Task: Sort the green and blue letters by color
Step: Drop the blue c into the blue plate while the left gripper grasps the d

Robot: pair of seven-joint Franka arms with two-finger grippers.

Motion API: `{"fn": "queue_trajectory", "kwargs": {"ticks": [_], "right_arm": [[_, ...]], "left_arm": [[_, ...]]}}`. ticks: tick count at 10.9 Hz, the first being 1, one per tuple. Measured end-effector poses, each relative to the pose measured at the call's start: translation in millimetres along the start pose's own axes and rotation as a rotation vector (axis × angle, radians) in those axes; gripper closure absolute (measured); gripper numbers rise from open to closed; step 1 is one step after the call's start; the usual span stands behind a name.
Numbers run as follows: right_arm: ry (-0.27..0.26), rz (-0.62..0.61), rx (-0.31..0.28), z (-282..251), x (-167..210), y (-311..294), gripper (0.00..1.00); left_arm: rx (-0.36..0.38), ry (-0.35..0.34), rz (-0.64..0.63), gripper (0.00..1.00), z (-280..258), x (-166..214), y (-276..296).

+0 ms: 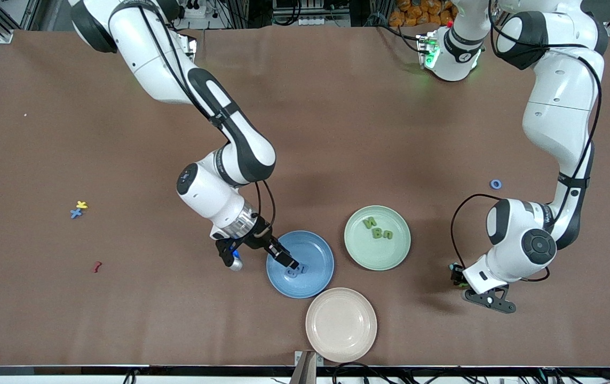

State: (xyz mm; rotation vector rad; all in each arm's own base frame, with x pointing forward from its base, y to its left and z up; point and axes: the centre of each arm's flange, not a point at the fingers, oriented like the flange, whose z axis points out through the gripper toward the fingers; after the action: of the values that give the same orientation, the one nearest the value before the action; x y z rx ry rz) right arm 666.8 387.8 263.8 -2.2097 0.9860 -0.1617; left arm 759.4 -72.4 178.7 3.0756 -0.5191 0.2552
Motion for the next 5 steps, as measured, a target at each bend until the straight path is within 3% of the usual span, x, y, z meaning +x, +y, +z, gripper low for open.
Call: {"fn": "queue_trajectory", "kwargs": {"ticks": [3,5], "right_arm": [[0.025,-0.018,-0.021,5.7,11.4,12.8,0.0],[0.065,-0.107,-0.079,7.0,37.9,37.7,0.0]], "left_arm": [[0.0,0.001,-0.031,0.49,-0.7,0.4,0.8],[-0.001,0.001,-0.052,0.54,-1.0,0.5,1.5]]}}
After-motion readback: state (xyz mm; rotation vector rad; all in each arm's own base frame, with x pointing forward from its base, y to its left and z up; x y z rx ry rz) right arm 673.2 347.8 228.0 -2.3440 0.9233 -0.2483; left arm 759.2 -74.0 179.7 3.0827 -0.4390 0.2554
